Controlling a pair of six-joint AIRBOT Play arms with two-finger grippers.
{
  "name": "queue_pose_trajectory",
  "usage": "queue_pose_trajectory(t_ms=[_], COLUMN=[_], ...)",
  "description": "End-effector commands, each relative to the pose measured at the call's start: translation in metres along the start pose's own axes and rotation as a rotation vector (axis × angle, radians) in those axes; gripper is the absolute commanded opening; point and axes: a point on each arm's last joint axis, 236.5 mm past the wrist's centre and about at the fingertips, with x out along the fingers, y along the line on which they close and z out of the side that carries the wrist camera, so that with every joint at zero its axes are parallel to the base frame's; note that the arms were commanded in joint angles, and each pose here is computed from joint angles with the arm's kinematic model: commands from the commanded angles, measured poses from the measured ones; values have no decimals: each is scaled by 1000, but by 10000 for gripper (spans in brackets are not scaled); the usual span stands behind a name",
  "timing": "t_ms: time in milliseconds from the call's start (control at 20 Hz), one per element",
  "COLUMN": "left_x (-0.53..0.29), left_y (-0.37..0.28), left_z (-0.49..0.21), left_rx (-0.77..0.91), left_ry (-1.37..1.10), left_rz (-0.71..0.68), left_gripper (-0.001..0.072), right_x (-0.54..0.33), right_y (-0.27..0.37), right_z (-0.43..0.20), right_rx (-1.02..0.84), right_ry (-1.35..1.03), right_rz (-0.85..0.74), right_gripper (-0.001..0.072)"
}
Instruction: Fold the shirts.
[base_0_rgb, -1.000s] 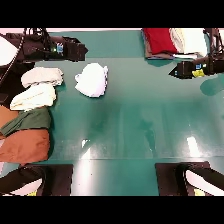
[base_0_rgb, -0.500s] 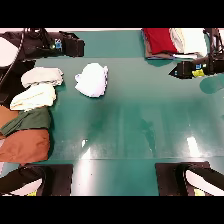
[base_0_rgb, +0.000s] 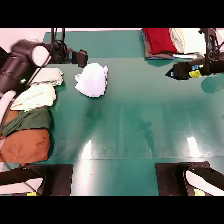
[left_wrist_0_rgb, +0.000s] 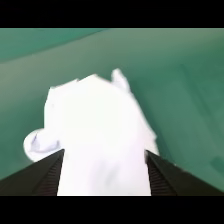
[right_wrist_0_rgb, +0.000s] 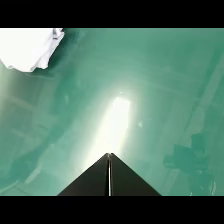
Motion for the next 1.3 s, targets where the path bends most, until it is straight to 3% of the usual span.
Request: queue_pose_trajectory(t_ms=[0,100,350,400,500,700,900,1050,1250], left_x=[75,106,131,128,116,51,-108,-201,-217], left_y=[49,49,27,25,23,17,-1,-37,-124], left_z=[-62,-98,-126,-124,-111,-12,108,127,97], left_rx=[-265,-341,-318,-319,-292,-162,-87,18,153], left_ry=[166,258,322,329,351,175,-190,-320,-258], left_rz=[21,-28,-101,-108,-122,-146,-166,-217,-388], left_gripper=[608,608,605,577,22,25,25,24,26], right_x=[4,4,4,3,3,-18,-74,-116,-150], right_y=[12,12,11,11,12,22,46,64,81], right_z=[-3,-3,-3,-3,-3,12,58,88,112], right_rx=[-23,-23,-22,-22,-22,-52,-129,-183,-230], right_ry=[12,13,11,11,11,-52,-240,-371,-465], right_rz=[19,19,18,18,19,18,11,4,6], right_gripper=[13,13,14,13,13,13,13,13,13])
